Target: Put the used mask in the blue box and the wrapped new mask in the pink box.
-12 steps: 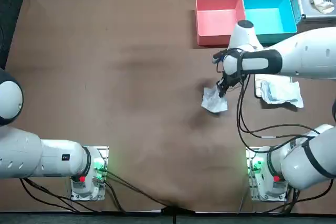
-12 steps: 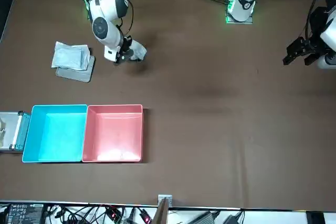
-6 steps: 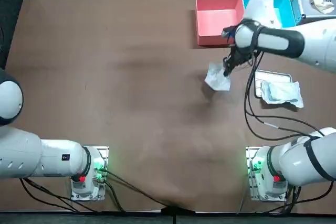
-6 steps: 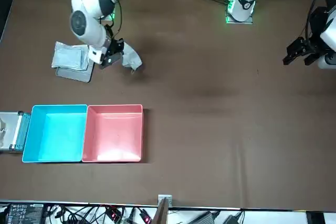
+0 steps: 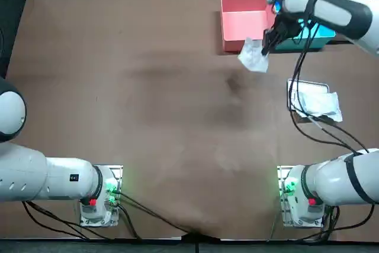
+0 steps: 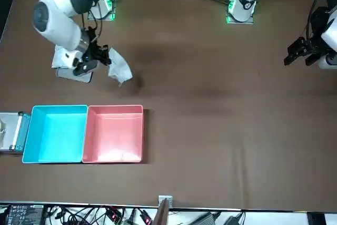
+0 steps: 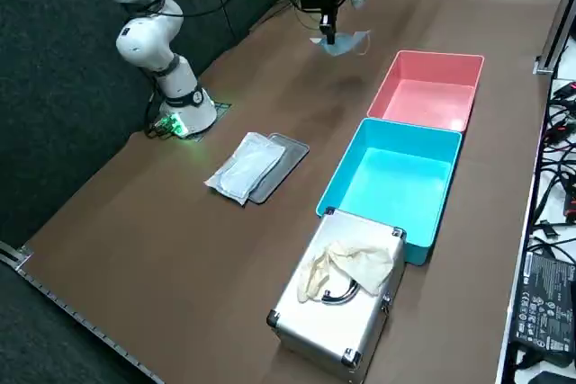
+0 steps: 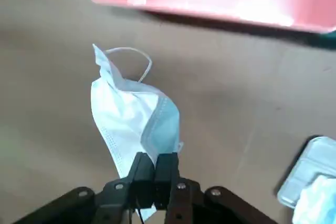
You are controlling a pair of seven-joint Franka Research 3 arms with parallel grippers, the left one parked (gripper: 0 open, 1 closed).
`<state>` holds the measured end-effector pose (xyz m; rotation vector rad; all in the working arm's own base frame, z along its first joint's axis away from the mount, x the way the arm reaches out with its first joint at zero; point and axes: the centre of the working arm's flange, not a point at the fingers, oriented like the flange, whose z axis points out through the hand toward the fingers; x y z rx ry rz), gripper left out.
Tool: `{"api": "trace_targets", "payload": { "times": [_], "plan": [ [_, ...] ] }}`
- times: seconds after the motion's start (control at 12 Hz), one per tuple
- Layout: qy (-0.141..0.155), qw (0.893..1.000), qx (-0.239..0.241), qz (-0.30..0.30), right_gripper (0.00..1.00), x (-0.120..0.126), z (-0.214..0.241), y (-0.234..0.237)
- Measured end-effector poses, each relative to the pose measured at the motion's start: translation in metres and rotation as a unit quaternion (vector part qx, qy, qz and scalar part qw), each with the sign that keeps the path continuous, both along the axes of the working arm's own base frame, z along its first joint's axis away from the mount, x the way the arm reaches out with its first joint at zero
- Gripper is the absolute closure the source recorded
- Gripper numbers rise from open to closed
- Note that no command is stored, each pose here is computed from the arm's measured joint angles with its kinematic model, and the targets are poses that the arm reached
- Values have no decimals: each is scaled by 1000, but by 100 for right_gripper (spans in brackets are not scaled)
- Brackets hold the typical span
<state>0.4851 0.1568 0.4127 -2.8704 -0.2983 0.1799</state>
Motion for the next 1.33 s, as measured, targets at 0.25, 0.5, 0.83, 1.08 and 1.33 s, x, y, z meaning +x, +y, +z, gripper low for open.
{"api": "trace_targets", "payload": {
  "times": [0.25, 0.5, 0.83, 1.08, 1.33],
  "plan": [
    [-20, 999, 5, -46, 98, 24, 20, -42],
    [-35, 994, 6, -107, 98, 57, 30, -105],
    [-42, 988, 5, -148, 98, 87, 29, -151],
    [-47, 983, -14, -179, 98, 115, 19, -203],
    [-46, 978, -39, -198, 98, 140, -2, -261]
  ]
}}
